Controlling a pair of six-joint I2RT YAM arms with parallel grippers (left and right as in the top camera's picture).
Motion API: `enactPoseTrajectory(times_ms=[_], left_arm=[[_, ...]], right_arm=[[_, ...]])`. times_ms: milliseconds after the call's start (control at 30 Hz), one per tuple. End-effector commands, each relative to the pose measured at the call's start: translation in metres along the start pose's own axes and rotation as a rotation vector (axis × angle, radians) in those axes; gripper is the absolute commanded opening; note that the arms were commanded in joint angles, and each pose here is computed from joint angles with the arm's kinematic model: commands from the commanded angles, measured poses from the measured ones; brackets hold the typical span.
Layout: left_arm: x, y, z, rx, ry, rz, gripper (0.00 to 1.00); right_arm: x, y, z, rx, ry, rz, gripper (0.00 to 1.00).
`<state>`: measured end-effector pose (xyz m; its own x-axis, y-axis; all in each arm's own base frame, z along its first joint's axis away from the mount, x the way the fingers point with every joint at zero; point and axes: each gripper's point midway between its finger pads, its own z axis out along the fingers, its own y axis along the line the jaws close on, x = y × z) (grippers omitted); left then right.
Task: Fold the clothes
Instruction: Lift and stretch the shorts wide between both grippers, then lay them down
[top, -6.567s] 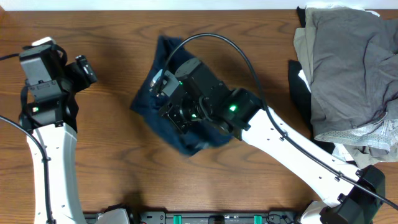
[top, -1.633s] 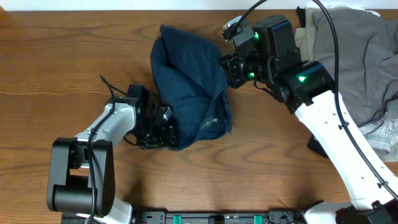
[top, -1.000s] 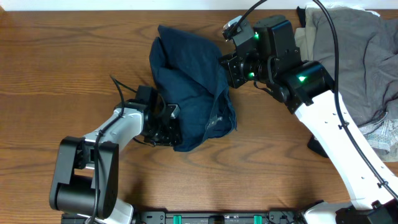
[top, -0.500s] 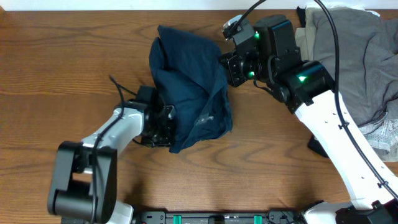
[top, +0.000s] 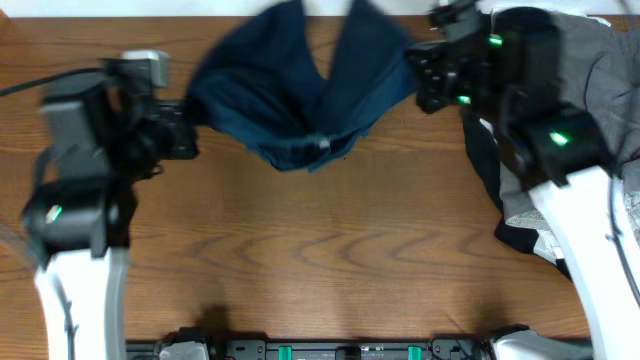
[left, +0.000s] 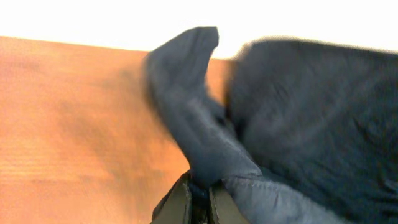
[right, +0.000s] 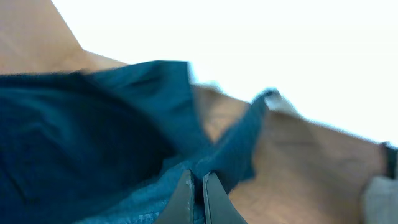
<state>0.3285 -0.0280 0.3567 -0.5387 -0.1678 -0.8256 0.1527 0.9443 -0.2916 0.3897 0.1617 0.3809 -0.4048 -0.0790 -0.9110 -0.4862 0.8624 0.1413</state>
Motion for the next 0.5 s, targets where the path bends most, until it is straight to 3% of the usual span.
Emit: enactPoseTrajectory(times_ms=[0,200,467], left_arm=[[-0.031,-0.002,-0.039,-0.041,-0.139,0.012,0.06],[-0.060,-0.018,-0.101,-0.074,-0.352,0.038,0.06],[-0.068,-0.051,-0.172,-0.048,-0.530,0.102,0.06]], right_arm=[[-0.032,-0.011,-0.047,0.093,-0.128,-0.028,0.01],[-0.060,-0.004,-0.115,0.150,-0.280,-0.054,0.01],[-0.068,0.020,-0.188,0.135,-0.407,-0.047,0.01]])
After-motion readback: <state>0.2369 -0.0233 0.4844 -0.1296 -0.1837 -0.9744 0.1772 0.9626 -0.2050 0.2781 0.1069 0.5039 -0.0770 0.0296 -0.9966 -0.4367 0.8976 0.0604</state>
